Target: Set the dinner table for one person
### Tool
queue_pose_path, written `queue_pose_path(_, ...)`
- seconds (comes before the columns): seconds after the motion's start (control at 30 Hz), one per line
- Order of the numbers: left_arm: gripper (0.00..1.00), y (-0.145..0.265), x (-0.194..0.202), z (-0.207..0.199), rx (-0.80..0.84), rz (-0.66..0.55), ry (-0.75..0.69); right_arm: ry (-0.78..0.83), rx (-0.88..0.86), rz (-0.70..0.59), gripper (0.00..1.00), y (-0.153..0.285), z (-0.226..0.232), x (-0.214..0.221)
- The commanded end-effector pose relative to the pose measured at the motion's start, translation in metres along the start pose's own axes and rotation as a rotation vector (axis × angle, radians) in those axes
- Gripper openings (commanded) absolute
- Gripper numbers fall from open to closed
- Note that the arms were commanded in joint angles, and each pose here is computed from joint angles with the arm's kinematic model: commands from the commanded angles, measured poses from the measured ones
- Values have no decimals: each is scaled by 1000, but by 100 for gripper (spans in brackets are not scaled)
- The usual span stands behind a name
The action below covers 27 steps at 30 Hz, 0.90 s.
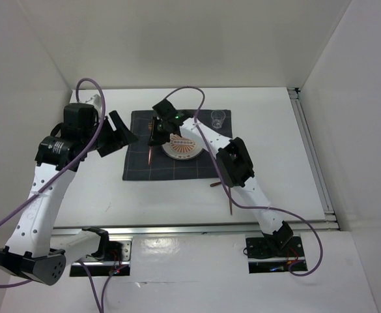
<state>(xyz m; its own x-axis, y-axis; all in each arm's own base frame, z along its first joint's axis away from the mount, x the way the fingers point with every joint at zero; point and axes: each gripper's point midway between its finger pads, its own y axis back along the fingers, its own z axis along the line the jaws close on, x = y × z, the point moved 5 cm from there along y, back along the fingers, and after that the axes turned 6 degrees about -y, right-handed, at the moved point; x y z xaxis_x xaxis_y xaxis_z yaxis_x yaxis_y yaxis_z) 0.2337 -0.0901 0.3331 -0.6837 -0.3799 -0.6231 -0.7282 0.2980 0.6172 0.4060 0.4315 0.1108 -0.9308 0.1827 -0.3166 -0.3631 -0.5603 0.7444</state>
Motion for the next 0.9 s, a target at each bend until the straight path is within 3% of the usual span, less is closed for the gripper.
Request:
queue_pose_path(0.0,78,4,-1,-5,40,-16,1,-25,-118,-42,0,2,27,-15)
queue_pose_path(0.3,78,3,0,-2,35,-25,-8,-41,-68,6,3,-24,9,2)
queue_pose_path(0.37,78,3,0,-2,35,-25,-8,-45,-53,18,11,-27,4,5)
queue_pose_path(0.53,78,1,3,0,29,-16,-7,-18,-57,10,53,-24,9,7)
queue_pose_path(0.67,78,2,5,0,37,-11,-7,-9,-96,-20,56,-2,27,-3)
queue_pose_path(0.87,78,3,-2,0,12,-40,-8,67,-178,-106,56,73,70,-19)
